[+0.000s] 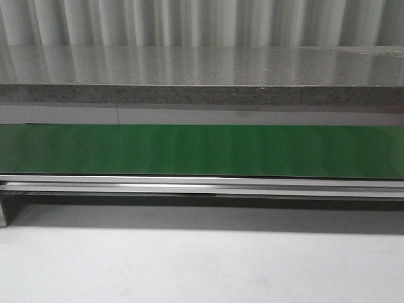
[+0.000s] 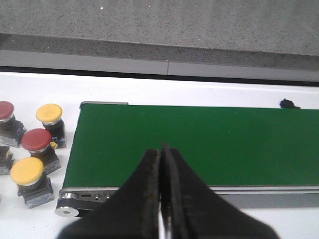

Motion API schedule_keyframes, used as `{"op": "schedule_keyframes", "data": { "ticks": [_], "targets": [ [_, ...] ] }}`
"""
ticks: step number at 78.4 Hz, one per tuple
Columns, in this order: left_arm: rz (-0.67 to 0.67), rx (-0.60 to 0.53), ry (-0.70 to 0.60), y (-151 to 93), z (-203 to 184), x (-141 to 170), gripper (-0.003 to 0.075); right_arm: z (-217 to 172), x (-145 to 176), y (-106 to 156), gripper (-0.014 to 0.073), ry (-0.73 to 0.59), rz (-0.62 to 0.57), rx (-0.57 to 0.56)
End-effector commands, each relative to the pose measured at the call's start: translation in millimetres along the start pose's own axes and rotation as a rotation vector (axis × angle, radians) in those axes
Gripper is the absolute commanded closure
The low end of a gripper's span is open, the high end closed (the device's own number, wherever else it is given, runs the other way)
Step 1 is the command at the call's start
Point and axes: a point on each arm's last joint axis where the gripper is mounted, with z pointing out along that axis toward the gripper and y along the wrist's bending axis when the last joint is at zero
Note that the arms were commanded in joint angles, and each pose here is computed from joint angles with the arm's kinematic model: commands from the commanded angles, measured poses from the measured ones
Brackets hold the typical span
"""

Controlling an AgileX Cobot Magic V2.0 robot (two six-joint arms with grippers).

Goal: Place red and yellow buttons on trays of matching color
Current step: 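Move the left gripper over a yellow button in the pile, then grasp the yellow button with the left gripper and carry it onto the belt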

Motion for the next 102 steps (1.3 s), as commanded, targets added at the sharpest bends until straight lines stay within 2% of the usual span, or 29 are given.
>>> {"op": "schedule_keyframes", "data": {
  "ticks": [1, 6, 16, 17, 23, 25, 28, 32, 46, 54, 62, 80, 86, 102],
  "targets": [
    [-0.025, -0.021, -0.072, 0.8, 6.7, -28.5, 0.0734, -3.3, -11.5, -0.3, 0.0661, -0.080, -0.005, 0.005],
    [-0.034, -0.046, -0.060, 3.4, 13.0, -37.1, 0.0706, -3.3, -11.5, -0.3, 0.0661, -0.080, -0.005, 0.005],
    [-0.056, -0.102, -0.012, 11.7, 31.0, -49.5, 0.0584, -3.3, -11.5, -0.3, 0.0661, -0.080, -0.005, 0.005],
    [-0.062, -0.116, -0.004, 14.2, 35.0, -52.1, 0.0536, -3.3, -11.5, -0.3, 0.0661, -0.080, -0.005, 0.005],
    [-0.082, -0.160, 0.018, 22.9, 45.7, -58.7, 0.0414, -3.3, -11.5, -0.3, 0.0661, -0.080, -0.005, 0.005],
    [-0.091, -0.179, 0.038, 27.2, 52.2, -60.3, 0.0347, -3.3, -11.5, -0.3, 0.0661, -0.080, -0.005, 0.005],
    [-0.106, -0.209, 0.068, 34.2, 59.2, -61.0, 0.0286, -3.3, -11.5, -0.3, 0.0661, -0.080, -0.005, 0.005],
    [-0.120, -0.229, 0.106, 39.1, 65.0, -60.0, 0.0258, -3.3, -11.5, -0.3, 0.0661, -0.080, -0.005, 0.005],
    [-0.149, -0.308, 0.299, 62.1, 84.3, -57.9, 0.0258, -3.3, -11.5, -0.3, 0.0661, -0.080, -0.005, 0.005],
    [-0.181, -0.341, 0.335, 73.5, 90.8, -59.1, 0.0258, -3.3, -11.5, -0.3, 0.0661, -0.080, -0.005, 0.005],
    [-0.214, -0.378, 0.443, 90.0, 102.0, -53.2, 0.0258, -3.3, -11.5, -0.3, 0.0661, -0.080, -0.005, 0.005],
    [-0.314, -0.334, 0.632, 113.6, 138.8, -37.2, 0.0258, -3.3, -11.5, -0.3, 0.0661, -0.080, -0.005, 0.005],
    [-0.345, -0.333, 0.732, 124.3, 156.6, -28.2, 0.0258, -3.3, -11.5, -0.3, 0.0661, -0.080, -0.005, 0.005],
    [-0.361, -0.325, 0.831, 136.7, 184.9, -20.2, 0.0258, -3.3, -11.5, -0.3, 0.0661, -0.080, -0.005, 0.005]
  ]
}}
